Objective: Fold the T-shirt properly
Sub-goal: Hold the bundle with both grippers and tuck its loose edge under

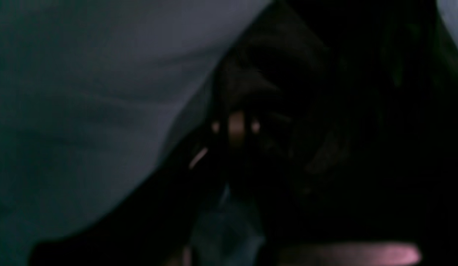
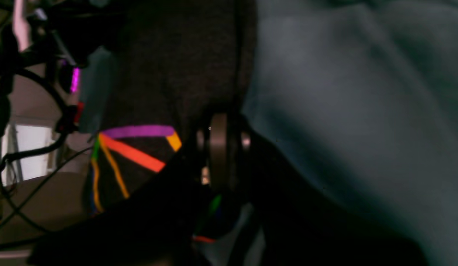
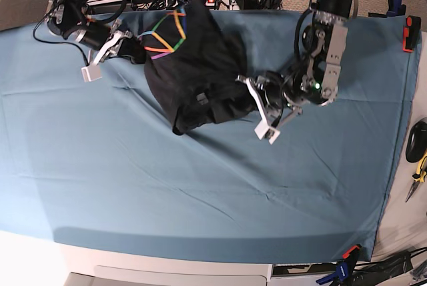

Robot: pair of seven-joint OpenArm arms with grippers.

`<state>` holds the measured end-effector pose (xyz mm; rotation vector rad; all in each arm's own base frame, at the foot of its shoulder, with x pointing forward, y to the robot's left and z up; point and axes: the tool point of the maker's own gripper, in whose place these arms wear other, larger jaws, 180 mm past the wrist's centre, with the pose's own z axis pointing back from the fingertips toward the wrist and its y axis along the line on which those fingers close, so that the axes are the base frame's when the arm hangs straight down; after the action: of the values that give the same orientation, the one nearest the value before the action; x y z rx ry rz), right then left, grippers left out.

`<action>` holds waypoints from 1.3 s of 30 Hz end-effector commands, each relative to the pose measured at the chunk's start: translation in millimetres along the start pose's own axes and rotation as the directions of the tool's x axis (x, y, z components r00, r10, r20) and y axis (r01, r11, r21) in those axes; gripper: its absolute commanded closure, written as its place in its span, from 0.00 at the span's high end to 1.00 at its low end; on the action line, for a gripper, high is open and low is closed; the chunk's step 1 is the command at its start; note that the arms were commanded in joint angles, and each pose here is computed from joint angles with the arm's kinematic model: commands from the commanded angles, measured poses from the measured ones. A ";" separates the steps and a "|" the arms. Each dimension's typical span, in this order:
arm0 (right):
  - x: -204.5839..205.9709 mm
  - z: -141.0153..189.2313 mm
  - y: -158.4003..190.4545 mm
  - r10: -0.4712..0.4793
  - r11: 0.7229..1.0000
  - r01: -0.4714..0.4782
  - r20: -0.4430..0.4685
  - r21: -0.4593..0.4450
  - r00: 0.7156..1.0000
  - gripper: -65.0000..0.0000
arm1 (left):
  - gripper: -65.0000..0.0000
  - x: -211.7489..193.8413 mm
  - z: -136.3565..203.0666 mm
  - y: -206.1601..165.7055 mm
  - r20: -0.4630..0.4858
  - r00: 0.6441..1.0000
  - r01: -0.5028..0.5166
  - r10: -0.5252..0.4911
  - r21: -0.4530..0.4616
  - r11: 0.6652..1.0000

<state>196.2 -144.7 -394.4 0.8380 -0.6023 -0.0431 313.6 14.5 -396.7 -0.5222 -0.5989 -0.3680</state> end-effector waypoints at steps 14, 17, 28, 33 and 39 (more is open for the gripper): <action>6.0 -13.4 42.8 0.002 0.994 -0.008 0.054 0.106 0.999 0.00 | 0.00 76.0 1.6 16.2 0.105 0.994 0.042 -0.043 0.011 0.999; 6.4 -13.4 42.8 0.002 0.994 -0.008 0.057 0.106 0.998 0.00 | 0.00 82.5 3.2 16.6 0.112 0.992 0.051 -0.052 0.014 0.999; 30.4 -18.3 46.7 0.044 0.992 -0.055 0.095 0.115 0.995 0.00 | 0.00 81.5 3.1 16.7 0.106 0.993 0.051 -0.052 0.014 0.999; 30.0 -18.6 46.2 0.047 0.992 -0.057 0.089 0.112 0.995 0.00 | 0.00 86.4 3.8 16.4 0.128 0.990 0.052 -0.054 0.014 0.999; 25.3 -18.1 45.4 0.043 0.993 -0.051 0.076 0.111 0.996 0.00 | 0.00 92.3 5.0 16.9 0.139 0.989 0.058 -0.059 0.017 0.998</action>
<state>213.9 -108.0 -368.9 0.9193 -0.6665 -0.0090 374.5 17.6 -364.3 -0.5073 -0.6763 -0.3802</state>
